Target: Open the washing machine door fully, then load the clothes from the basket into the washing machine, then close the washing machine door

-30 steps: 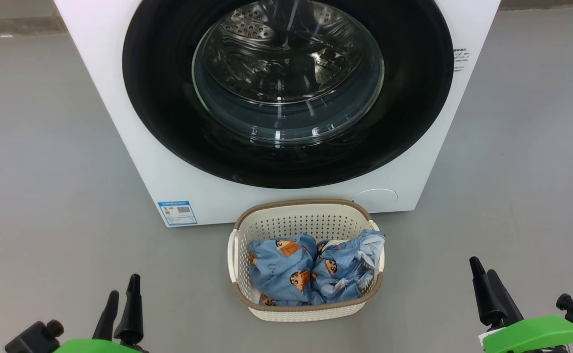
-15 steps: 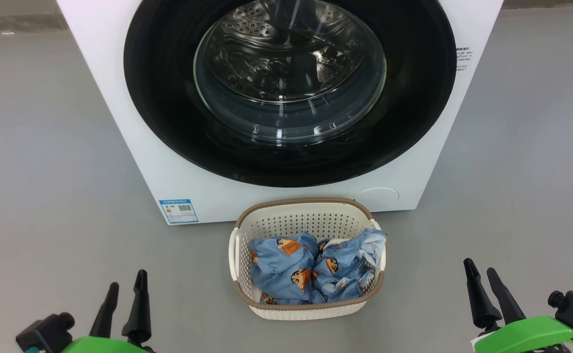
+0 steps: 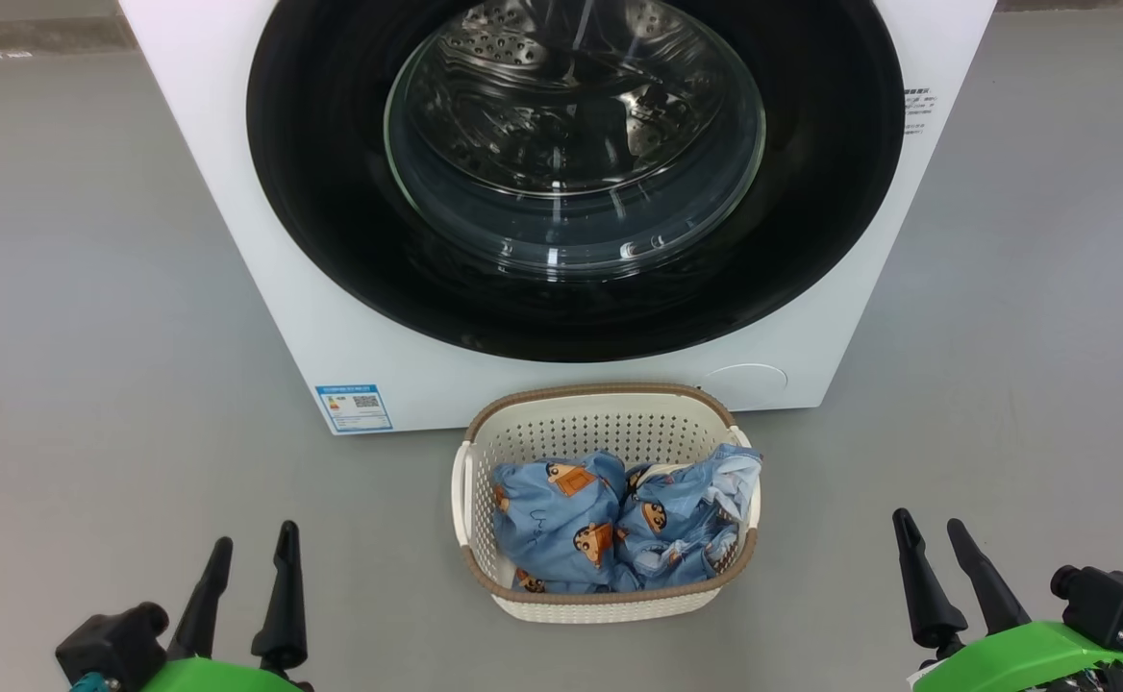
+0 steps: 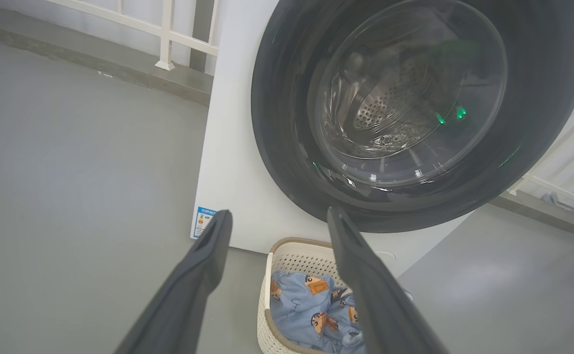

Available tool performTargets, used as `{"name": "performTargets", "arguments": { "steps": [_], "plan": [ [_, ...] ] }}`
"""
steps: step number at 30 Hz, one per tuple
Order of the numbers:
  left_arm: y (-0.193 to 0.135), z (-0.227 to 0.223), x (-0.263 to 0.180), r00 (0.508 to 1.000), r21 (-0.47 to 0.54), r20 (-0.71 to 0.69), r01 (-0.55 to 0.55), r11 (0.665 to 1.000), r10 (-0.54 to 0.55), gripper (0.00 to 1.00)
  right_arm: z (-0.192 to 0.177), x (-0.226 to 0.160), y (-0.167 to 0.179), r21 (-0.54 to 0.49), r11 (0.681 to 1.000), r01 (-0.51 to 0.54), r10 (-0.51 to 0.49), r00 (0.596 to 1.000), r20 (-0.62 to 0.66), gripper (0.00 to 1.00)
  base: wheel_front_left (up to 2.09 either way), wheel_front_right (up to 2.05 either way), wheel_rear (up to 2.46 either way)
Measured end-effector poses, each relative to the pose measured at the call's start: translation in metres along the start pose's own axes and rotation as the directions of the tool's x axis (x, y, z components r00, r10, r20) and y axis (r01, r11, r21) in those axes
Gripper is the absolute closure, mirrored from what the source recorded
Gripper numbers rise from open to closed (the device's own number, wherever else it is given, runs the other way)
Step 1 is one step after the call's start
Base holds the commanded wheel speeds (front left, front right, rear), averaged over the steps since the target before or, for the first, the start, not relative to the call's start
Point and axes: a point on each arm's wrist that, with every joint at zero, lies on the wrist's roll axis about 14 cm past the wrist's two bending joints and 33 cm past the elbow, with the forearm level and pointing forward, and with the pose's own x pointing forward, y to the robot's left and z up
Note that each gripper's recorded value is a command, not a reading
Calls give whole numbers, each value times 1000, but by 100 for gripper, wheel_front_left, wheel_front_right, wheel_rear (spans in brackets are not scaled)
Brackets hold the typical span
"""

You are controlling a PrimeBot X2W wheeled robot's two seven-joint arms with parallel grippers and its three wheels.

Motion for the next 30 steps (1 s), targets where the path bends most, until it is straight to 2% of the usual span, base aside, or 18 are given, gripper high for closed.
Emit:
{"name": "performTargets", "arguments": {
  "steps": [13,30],
  "plan": [
    [-8,5,0,999,151,23,36,988,-40,0,3,0,4,-143,989,-30,32,999,14,0,0,0,0],
    [-14,7,1,996,341,33,69,938,-85,0,11,-1,-1,-328,944,-19,37,998,48,0,0,0,0]
  ]
}}
